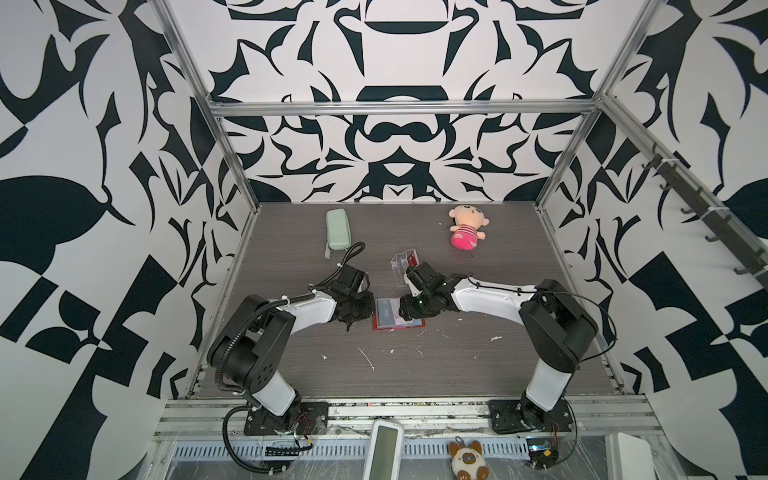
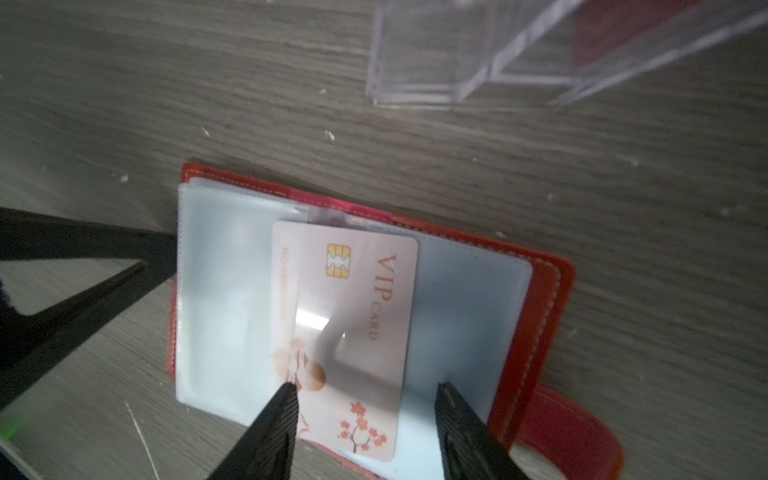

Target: Put the credit cards into the card holder

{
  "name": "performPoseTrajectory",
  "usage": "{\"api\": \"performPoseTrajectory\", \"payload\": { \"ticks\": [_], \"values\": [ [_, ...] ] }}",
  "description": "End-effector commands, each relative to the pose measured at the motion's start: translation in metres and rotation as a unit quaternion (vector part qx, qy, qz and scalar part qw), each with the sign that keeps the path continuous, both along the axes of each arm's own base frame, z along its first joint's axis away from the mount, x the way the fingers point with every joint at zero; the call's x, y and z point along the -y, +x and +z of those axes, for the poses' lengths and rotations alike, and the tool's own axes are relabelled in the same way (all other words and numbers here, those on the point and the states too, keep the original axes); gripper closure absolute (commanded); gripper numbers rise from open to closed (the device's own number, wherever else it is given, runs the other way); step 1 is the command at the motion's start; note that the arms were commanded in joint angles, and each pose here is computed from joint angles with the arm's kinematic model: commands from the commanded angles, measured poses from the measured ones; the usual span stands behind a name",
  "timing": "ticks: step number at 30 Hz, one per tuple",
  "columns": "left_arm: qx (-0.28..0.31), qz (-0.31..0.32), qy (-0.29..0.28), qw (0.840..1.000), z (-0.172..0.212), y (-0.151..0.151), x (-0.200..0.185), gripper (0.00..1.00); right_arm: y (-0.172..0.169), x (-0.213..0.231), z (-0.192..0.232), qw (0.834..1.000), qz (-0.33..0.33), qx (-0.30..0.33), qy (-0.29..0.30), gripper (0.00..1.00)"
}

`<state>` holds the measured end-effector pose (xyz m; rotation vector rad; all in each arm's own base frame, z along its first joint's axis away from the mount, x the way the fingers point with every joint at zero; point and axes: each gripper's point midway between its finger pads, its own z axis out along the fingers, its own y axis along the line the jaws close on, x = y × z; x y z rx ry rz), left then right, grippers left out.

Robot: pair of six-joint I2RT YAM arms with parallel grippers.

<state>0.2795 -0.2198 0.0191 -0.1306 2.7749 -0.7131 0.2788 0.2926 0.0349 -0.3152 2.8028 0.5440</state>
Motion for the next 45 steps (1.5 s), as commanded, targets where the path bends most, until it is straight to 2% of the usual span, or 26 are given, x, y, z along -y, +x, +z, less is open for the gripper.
{"api": "performPoseTrajectory", "payload": {
  "ticks": [1, 6, 10, 17, 21, 30, 45],
  "values": [
    [-0.063, 0.002, 0.043, 0.997, -0.031, -0.031, -0.018, 1.00, 0.003, 0.004, 0.024, 0.999, 0.003, 0.031, -0.013, 0.42],
    [-0.064, 0.002, 0.043, 0.997, -0.032, -0.031, -0.018, 1.00, 0.004, 0.008, 0.032, 0.998, 0.006, 0.050, -0.035, 0.46],
    [-0.064, 0.002, 0.044, 0.997, -0.032, -0.031, -0.018, 1.00, 0.005, 0.013, 0.030, 0.997, 0.003, 0.052, -0.055, 0.55],
    [-0.064, 0.002, 0.043, 0.997, -0.032, -0.032, -0.018, 1.00, 0.007, 0.015, 0.018, 0.995, 0.004, 0.042, -0.093, 0.82],
    [-0.063, 0.002, 0.044, 0.997, -0.031, -0.032, -0.018, 1.00, 0.007, 0.016, 0.011, 0.993, 0.006, 0.036, -0.116, 0.91],
    [-0.063, 0.002, 0.045, 0.997, -0.032, -0.031, -0.018, 1.00, 0.006, 0.018, 0.001, 0.989, 0.013, 0.025, -0.145, 0.98],
    [-0.062, 0.002, 0.044, 0.997, -0.030, -0.031, -0.019, 1.00, -0.005, 0.002, -0.015, 0.992, 0.039, -0.015, -0.121, 1.00]
  ]
}}
